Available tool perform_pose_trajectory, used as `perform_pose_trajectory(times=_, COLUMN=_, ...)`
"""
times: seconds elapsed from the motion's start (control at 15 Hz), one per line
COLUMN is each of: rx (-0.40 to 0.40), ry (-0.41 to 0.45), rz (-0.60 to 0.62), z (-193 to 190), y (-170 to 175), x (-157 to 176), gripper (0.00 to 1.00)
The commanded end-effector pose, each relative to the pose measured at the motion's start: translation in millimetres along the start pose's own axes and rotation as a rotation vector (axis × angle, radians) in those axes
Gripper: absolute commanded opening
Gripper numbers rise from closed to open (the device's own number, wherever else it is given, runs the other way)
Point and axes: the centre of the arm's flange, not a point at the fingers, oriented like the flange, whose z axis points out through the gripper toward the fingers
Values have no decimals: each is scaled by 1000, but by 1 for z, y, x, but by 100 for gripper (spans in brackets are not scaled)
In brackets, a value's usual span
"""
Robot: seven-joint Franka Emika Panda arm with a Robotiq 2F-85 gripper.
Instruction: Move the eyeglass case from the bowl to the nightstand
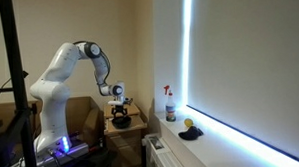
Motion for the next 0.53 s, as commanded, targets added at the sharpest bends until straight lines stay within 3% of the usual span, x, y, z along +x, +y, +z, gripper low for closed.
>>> perform_pose_trajectory(times=0.0, rx=2, ry=0, rz=0, z=1, y=0, x=1, gripper=100)
perform_pose_trajectory(times=0.27, rx=27, ry=-38, rz=7, z=24, y=-1, x=1, gripper=100)
perform_pose_trajectory(times=0.33, rx=28, ry=-40, rz=6, z=28, y=-3, x=0, gripper=82)
perform_pose_trajectory(times=0.47, rx=30, ry=-43, rz=5, z=33, y=-4, x=-1, gripper=68)
